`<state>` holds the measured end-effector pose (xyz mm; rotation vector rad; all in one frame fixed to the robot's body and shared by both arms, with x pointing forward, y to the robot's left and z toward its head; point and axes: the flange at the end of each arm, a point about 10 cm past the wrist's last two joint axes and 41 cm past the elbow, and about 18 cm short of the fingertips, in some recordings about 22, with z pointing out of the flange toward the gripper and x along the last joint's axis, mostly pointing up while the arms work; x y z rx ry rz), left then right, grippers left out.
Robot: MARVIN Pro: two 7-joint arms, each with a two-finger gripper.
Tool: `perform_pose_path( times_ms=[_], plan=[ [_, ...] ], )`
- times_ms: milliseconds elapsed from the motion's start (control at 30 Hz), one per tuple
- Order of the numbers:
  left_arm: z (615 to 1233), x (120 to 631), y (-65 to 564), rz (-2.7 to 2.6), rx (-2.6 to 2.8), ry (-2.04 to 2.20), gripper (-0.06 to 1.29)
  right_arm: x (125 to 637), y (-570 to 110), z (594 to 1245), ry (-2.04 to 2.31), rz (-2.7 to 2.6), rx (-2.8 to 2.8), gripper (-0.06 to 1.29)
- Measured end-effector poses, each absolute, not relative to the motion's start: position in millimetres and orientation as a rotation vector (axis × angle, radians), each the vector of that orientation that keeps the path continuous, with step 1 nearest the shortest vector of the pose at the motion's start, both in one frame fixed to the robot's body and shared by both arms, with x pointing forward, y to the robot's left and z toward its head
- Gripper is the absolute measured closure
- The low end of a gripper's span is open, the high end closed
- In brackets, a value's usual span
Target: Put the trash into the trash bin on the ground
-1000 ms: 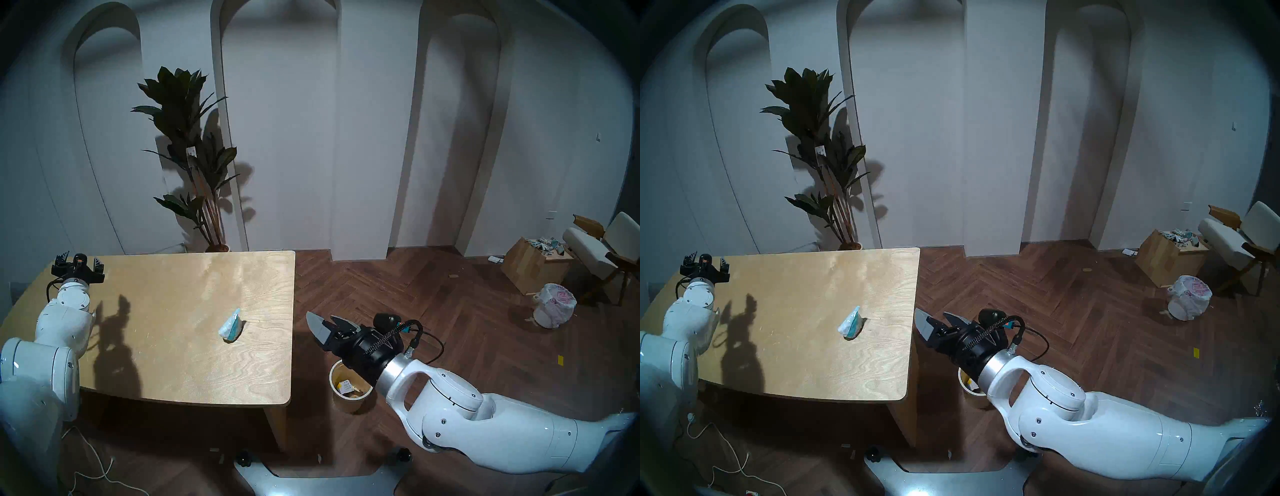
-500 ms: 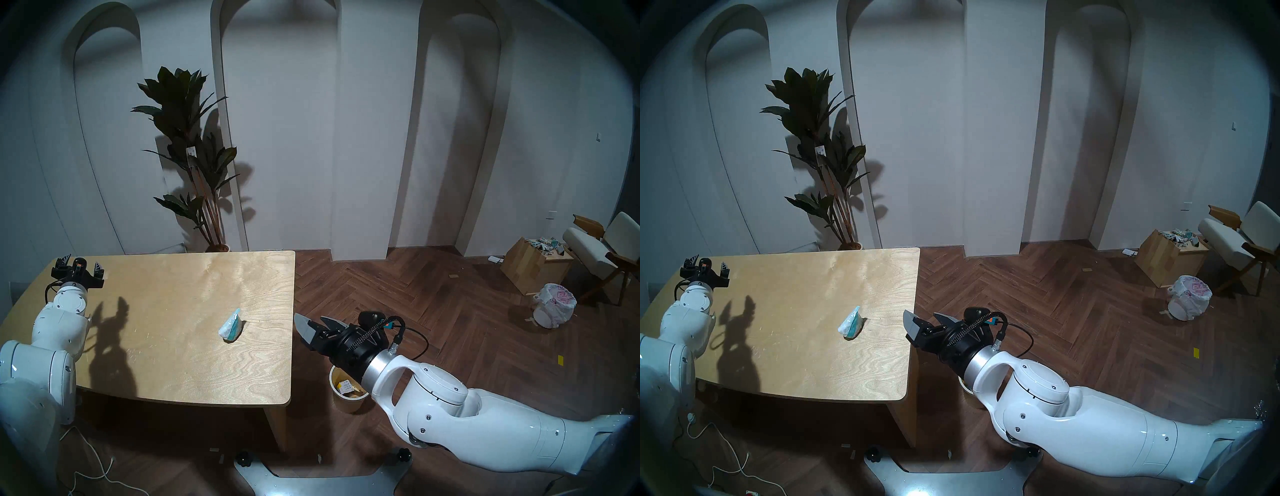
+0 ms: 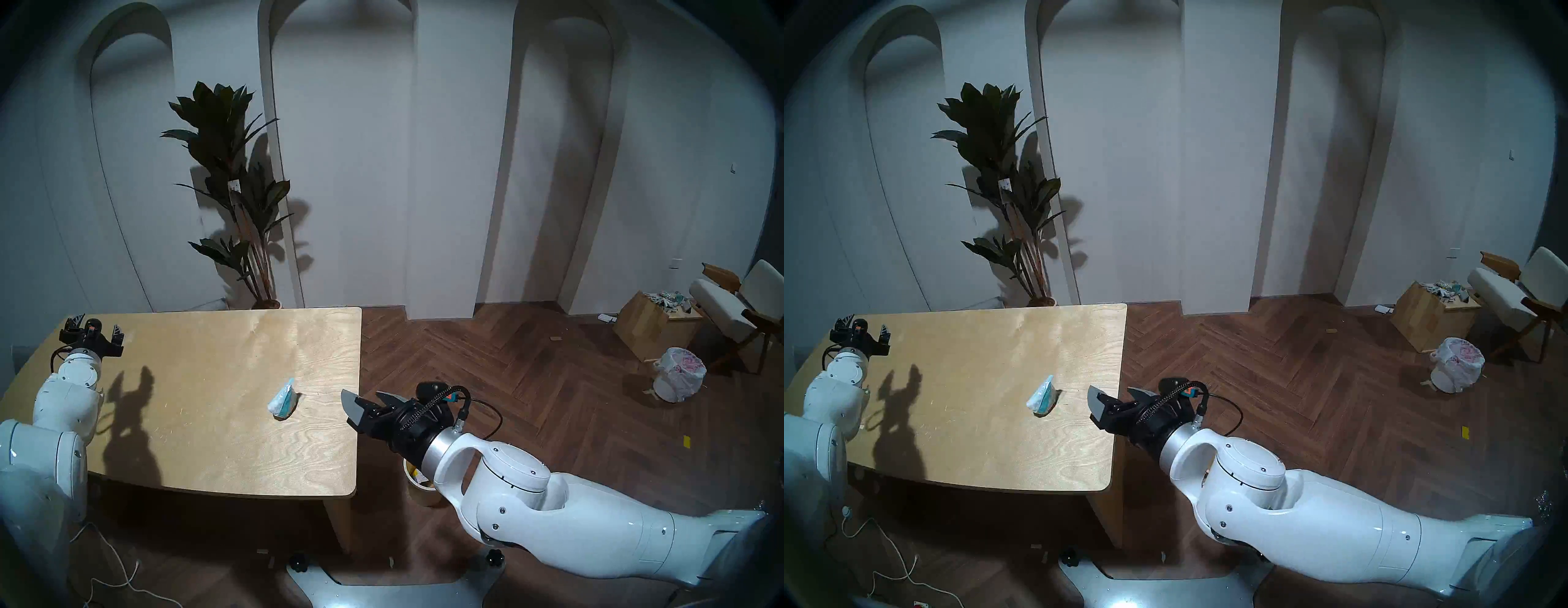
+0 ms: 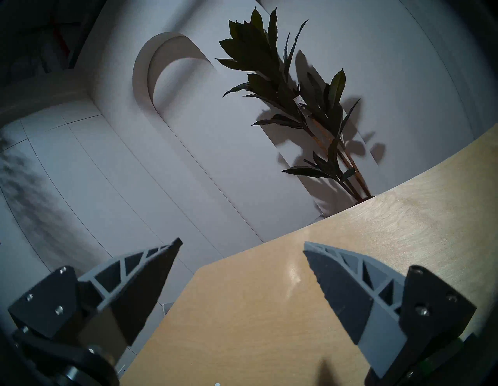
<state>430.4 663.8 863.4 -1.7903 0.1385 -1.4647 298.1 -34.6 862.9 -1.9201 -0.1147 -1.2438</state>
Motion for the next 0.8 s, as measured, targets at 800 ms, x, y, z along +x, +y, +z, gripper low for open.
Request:
perform_pose_path(
  times_ms=[800],
  plan=[
    [865.5, 417.6, 674.0, -1.489, -1.826, 0.191, 0.03, 309.4, 7.6, 857.4, -0.211, -1.231, -2.005, 0.00]
  ],
)
